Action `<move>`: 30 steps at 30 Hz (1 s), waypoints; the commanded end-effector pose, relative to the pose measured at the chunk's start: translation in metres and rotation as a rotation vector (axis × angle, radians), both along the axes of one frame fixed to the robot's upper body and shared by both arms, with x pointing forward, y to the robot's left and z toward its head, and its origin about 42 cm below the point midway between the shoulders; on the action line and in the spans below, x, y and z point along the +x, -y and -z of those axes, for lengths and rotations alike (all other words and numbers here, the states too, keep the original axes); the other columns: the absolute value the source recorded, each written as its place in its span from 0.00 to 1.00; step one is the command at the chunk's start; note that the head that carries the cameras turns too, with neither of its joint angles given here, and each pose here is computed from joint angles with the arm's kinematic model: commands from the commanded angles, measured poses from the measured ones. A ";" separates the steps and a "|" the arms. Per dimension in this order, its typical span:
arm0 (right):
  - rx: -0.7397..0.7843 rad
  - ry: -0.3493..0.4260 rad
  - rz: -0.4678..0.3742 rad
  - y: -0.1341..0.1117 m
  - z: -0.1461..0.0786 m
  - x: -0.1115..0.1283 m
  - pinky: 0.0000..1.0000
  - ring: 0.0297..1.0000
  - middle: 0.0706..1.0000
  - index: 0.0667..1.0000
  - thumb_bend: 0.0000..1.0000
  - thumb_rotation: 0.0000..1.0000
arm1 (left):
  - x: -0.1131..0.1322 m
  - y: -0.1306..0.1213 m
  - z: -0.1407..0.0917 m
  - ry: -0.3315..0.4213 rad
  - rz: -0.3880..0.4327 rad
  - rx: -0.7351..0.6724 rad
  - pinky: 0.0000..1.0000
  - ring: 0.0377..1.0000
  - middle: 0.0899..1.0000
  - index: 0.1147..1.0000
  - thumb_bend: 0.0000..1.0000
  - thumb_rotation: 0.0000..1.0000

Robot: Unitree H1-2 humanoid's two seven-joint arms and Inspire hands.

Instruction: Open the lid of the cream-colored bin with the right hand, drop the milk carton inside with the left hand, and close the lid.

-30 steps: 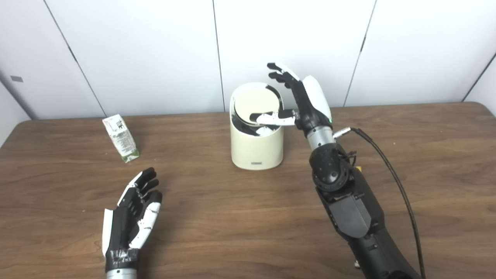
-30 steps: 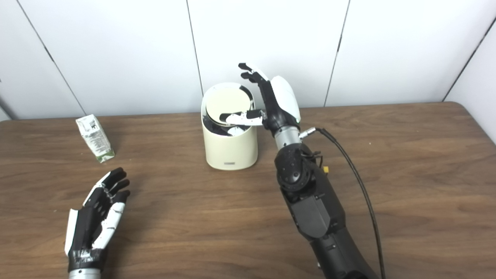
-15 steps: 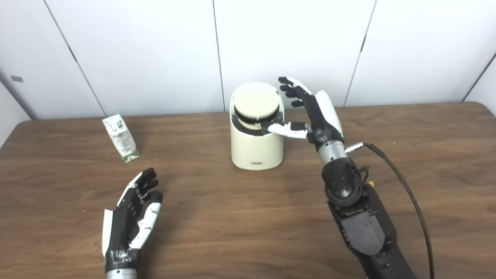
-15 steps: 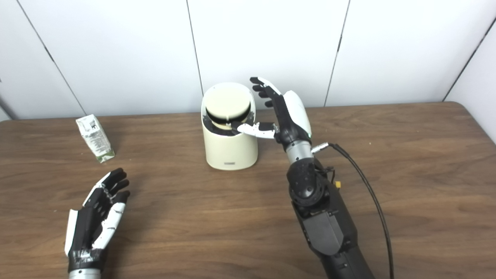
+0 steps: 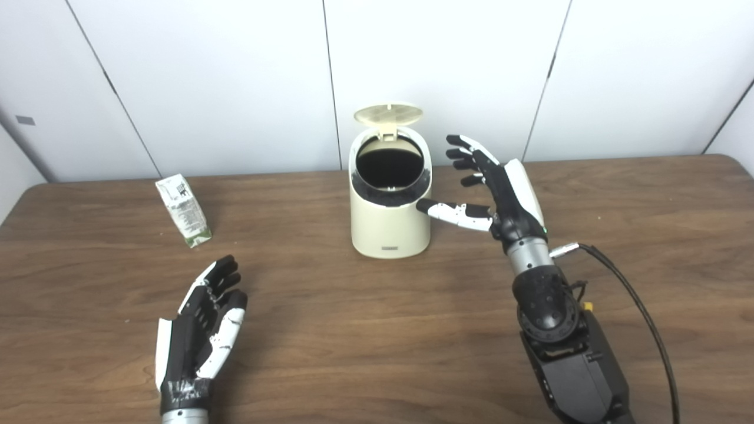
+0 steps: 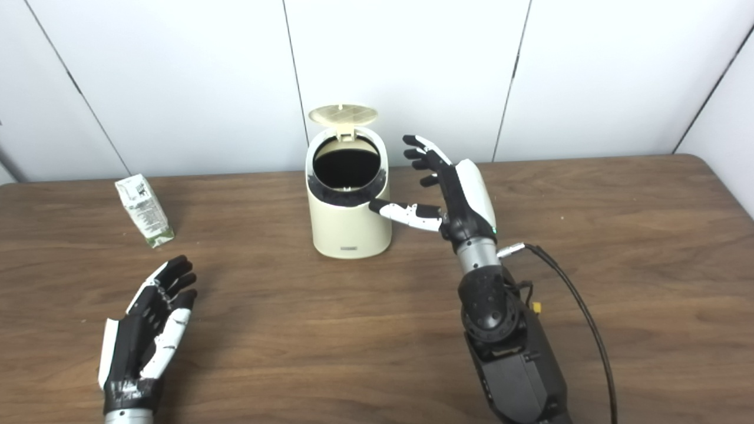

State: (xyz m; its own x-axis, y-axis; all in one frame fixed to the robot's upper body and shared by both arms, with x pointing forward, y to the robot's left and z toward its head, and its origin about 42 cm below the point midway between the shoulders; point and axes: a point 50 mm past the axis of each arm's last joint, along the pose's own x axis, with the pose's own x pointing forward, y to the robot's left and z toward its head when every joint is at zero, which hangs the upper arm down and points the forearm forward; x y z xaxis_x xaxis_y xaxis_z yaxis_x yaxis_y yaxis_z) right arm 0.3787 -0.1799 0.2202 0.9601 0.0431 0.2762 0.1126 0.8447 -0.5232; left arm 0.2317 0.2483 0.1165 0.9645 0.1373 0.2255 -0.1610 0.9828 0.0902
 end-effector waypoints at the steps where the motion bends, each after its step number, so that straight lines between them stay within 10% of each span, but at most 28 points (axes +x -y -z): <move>1: 0.029 0.063 -0.009 -0.001 -0.017 -0.003 0.68 0.78 0.77 0.82 0.67 0.33 | -0.005 0.002 0.013 -0.039 -0.003 -0.009 0.79 0.82 0.84 0.85 0.54 0.58; 18: 0.033 -0.020 0.017 0.018 0.018 -0.044 0.72 0.80 0.79 0.84 0.65 0.34 | -0.006 0.001 0.013 -0.044 -0.011 -0.007 0.79 0.82 0.84 0.85 0.55 0.58; 30: 0.026 -0.095 0.047 0.031 0.038 -0.083 0.75 0.82 0.82 0.84 0.56 0.54 | -0.006 -0.004 0.010 -0.043 -0.009 -0.019 0.79 0.82 0.83 0.84 0.57 0.56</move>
State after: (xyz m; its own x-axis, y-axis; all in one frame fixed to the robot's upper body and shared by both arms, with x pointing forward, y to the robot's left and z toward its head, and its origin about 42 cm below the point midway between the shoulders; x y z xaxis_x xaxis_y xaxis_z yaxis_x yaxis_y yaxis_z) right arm 0.2965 -0.2098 0.1689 0.9912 -0.0049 0.1324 0.0737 0.8508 -0.5202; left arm 0.2319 0.2501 0.1164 0.9659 0.1394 0.2182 -0.1611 0.9833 0.0849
